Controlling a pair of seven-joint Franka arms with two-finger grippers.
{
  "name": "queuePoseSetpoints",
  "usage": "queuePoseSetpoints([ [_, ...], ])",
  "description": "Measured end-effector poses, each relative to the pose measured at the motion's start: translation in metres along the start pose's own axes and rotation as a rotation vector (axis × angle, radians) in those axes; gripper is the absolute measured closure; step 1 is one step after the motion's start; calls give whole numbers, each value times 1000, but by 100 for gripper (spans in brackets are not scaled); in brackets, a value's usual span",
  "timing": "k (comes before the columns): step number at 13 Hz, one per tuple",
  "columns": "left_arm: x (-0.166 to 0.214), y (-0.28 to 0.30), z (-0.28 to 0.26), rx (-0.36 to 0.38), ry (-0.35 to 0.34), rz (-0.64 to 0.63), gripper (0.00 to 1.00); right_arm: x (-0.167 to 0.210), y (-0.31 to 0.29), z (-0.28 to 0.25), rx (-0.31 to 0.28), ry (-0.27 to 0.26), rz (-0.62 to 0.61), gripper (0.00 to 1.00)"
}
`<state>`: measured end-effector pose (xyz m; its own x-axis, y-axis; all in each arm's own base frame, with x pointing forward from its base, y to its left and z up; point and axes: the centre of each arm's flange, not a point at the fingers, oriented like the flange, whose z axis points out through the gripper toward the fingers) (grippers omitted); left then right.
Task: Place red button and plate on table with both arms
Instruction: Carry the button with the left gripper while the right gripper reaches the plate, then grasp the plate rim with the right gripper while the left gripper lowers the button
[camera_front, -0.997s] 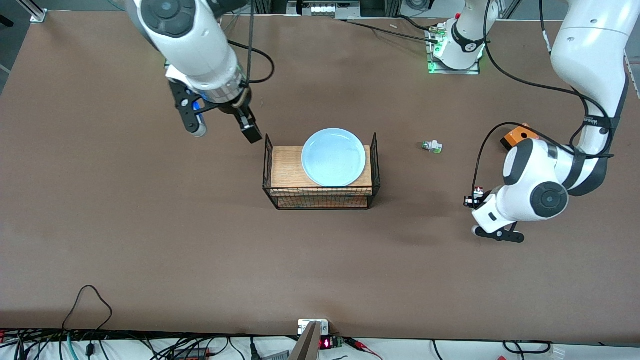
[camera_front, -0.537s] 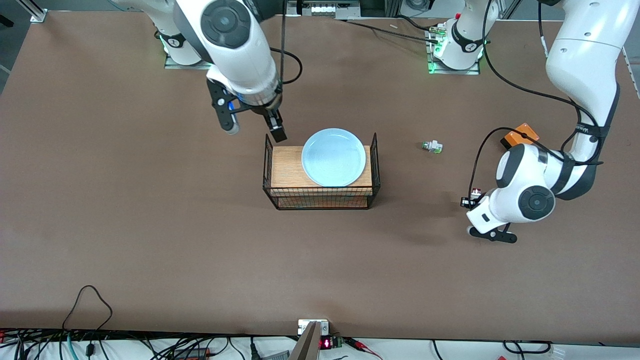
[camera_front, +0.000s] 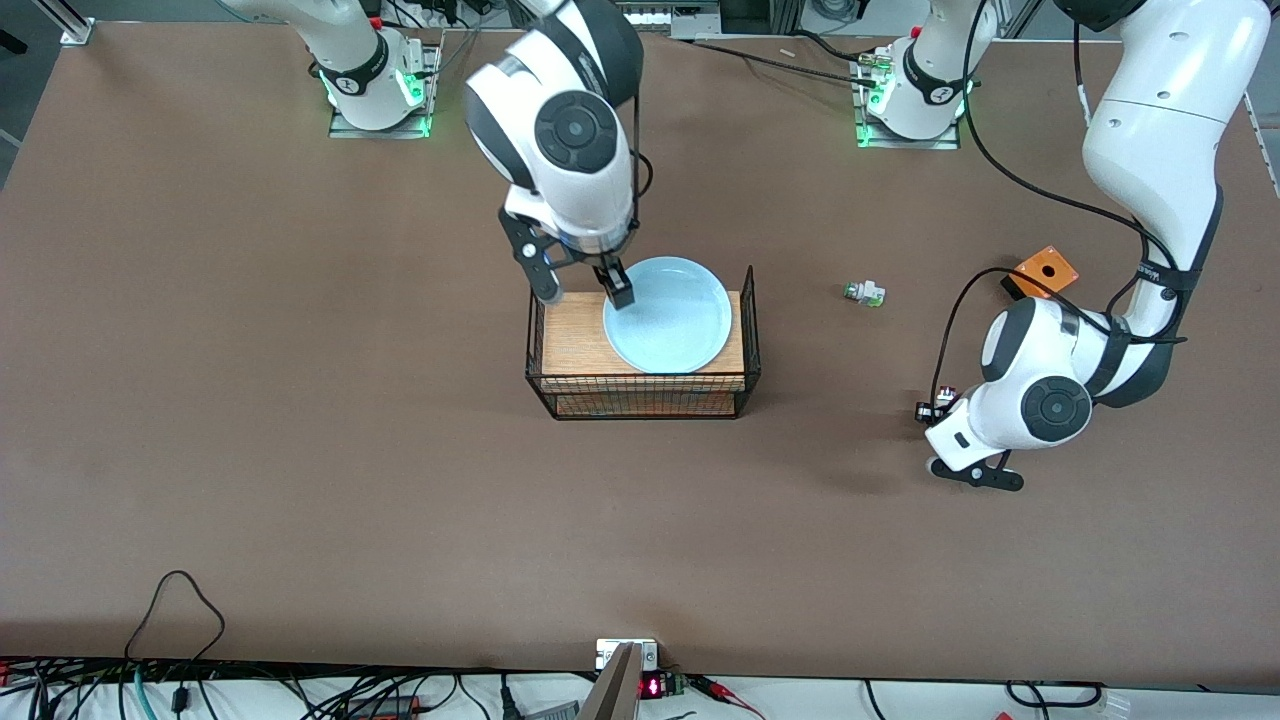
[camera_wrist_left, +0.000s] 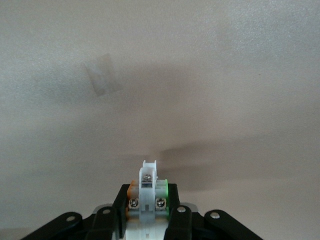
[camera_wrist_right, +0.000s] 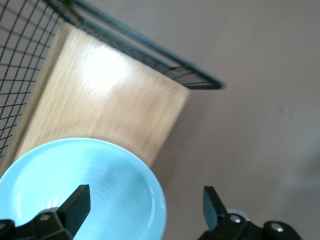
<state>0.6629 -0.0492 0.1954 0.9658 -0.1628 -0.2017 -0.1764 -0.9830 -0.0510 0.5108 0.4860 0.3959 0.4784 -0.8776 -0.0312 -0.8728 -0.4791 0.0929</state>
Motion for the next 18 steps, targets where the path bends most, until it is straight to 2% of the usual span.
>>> queuePoseSetpoints([
  [2,0,0,2,-1,-3,1,66,3,-9,26,-3,8,-24,0],
  [3,0,1,3,-2,-4,1,59,4,-13,34,-1,21,-47,0],
  [5,1,1,1,-2,-1,1,40,6,-19,46,18,37,-93,0],
  [8,3,3,-14,1,23,3,7,6,-23,53,29,37,-106,8],
  [9,4,2,-21,5,30,2,0,6,-23,53,29,37,-106,8],
  [11,-1,2,-45,21,23,0,0,6,-23,53,30,37,-106,29],
  [12,-3,5,-63,29,20,5,0,6,-23,53,30,37,-106,36],
  [13,-5,13,-84,35,23,12,0,5,-23,53,30,34,-106,37],
  [14,-8,24,-111,41,20,23,0,4,-23,52,30,27,-104,54],
  [16,-14,39,-152,49,10,36,0,1,-22,49,29,7,-104,75],
  [18,-17,42,-187,50,22,34,0,-6,-20,48,25,-26,-107,83],
])
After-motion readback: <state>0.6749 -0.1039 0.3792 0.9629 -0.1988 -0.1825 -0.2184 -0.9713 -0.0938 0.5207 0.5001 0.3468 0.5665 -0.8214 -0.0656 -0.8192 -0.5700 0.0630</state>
